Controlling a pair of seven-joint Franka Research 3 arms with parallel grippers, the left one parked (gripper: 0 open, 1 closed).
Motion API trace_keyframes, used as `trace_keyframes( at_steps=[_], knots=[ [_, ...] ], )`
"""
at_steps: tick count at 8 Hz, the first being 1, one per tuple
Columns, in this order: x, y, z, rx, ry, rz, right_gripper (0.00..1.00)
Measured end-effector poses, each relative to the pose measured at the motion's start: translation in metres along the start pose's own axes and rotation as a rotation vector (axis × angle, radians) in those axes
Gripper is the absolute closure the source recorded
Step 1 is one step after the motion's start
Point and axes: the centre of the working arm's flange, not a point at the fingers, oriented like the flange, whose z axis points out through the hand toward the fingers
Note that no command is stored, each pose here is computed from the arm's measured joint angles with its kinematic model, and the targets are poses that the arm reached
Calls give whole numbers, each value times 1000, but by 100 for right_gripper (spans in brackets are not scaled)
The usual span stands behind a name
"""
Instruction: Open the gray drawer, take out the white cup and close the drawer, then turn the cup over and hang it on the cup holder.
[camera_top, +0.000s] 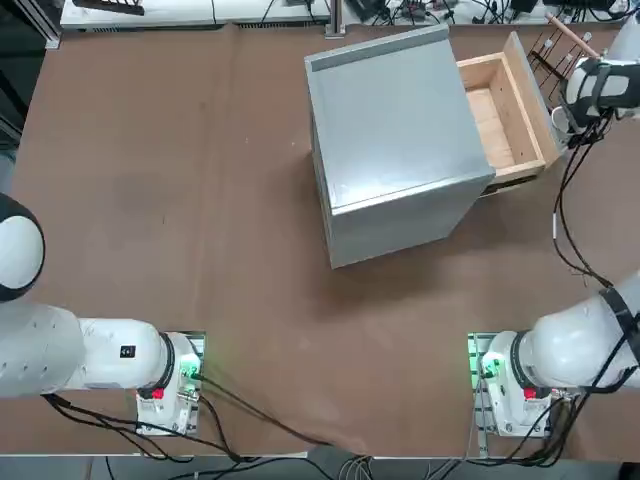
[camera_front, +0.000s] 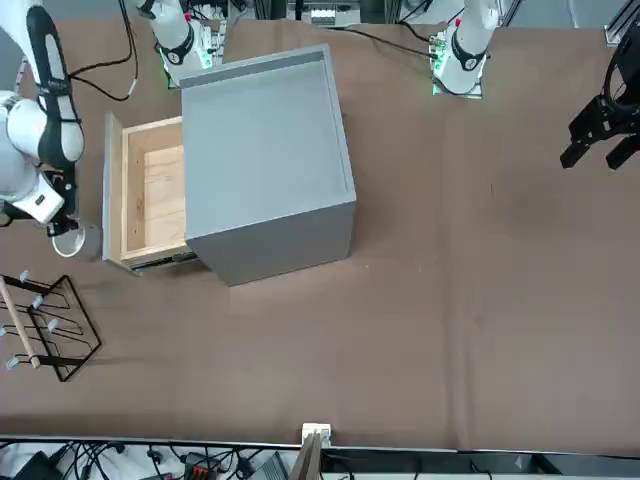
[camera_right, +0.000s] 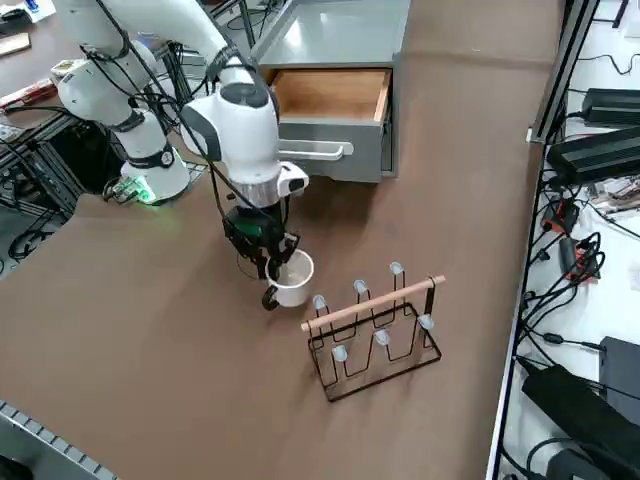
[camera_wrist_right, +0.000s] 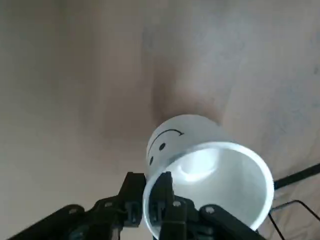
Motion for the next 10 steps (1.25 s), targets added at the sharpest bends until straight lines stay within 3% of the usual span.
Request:
trace_keyframes(
  at_steps=[3, 5, 8, 10],
  knots=[
    [5, 2, 14, 11, 2, -10, 89],
    [6, 2, 14, 11, 2, -11, 77],
    [5, 4, 7, 16, 10, -8, 20],
    [3, 11, -22, 17, 71, 41, 18]
  ],
)
